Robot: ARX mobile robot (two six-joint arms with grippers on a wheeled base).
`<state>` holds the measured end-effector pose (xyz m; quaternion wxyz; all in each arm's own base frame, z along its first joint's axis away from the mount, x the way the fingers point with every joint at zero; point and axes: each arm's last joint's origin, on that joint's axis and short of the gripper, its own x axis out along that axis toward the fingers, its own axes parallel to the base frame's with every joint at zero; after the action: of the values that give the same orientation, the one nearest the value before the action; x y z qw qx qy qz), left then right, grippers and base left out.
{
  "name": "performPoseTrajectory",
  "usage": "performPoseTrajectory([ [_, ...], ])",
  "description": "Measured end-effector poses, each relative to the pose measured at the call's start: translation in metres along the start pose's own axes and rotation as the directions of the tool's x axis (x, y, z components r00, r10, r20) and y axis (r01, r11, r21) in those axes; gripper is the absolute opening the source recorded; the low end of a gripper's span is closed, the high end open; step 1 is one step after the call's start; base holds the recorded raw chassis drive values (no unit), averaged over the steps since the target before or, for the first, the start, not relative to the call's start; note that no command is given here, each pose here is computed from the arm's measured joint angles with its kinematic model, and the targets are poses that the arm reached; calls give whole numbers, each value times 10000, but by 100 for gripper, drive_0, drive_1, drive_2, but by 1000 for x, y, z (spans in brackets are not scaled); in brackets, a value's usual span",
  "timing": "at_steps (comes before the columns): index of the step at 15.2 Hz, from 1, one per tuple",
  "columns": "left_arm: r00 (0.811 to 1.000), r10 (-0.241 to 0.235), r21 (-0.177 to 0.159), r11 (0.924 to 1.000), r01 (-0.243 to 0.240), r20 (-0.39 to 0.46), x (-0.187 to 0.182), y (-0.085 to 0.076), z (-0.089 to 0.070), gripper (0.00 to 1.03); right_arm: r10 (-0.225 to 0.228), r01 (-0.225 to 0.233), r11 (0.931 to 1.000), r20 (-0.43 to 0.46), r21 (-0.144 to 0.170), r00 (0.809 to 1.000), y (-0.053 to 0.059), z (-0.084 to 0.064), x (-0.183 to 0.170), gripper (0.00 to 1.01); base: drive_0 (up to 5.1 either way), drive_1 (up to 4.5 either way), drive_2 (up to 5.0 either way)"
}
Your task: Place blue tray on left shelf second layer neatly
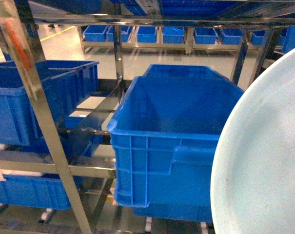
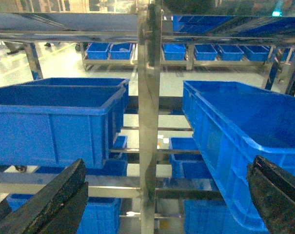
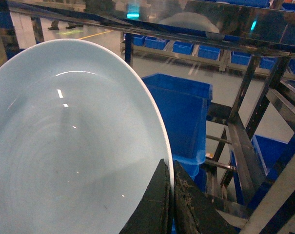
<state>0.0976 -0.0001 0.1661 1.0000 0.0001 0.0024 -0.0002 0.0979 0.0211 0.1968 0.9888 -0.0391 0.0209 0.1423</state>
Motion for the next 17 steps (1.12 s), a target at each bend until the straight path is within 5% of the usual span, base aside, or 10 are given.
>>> performPoseTrajectory([
  [17, 10000, 0, 4, 10000, 0, 27, 0, 0, 0, 98, -17, 17, 10000, -32, 3, 10000, 0, -1, 0, 2, -3, 422, -429],
])
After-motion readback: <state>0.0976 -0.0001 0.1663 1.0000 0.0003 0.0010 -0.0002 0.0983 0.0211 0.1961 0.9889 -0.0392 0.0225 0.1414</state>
